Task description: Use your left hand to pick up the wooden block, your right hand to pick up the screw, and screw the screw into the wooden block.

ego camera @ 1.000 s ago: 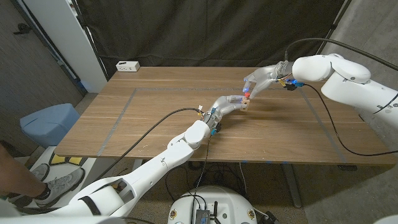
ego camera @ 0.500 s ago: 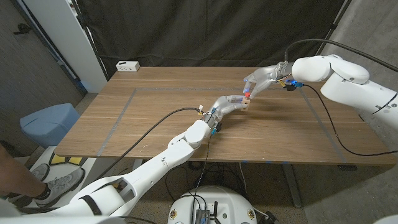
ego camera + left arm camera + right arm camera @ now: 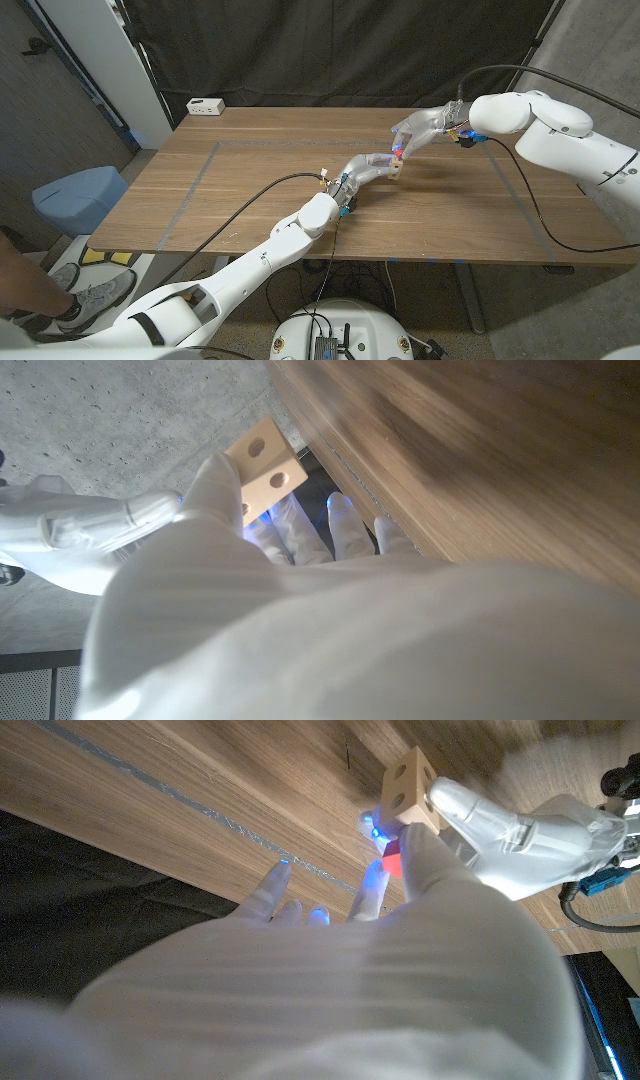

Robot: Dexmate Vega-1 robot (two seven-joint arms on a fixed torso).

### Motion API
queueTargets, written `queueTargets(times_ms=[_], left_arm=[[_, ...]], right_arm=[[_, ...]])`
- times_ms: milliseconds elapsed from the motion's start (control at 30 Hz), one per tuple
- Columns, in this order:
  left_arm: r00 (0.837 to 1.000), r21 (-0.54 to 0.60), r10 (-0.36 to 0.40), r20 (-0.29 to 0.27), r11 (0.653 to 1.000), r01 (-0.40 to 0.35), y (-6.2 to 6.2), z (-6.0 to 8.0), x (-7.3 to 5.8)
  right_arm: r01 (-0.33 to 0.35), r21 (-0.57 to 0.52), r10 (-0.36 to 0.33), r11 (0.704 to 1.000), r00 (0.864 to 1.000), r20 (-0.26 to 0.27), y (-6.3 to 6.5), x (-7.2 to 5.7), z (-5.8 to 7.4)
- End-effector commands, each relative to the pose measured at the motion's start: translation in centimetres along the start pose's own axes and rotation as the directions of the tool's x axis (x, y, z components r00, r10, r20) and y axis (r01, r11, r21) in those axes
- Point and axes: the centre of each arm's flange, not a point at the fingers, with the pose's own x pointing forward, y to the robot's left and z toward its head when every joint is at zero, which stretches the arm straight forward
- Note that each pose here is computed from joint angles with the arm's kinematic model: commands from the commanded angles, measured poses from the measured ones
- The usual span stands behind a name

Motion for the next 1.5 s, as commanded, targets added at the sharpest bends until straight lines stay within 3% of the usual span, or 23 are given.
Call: queueTargets(times_ms=[33, 1500], left_arm=[[1.000, -0.002, -0.004, 0.000, 1.000, 0.004, -0.15, 0.02, -0.06], [1.000, 0.000, -0.008, 0.004, 1.000, 0.008, -0.54, 0.22, -0.04]], right_arm=[[0.005, 0.003, -0.005, 1.000, 1.000, -0.001, 0.14, -0.05, -0.12], [0.026, 0.025, -0.026, 0.999, 1.000, 0.001, 0.91, -0.55, -0.21]])
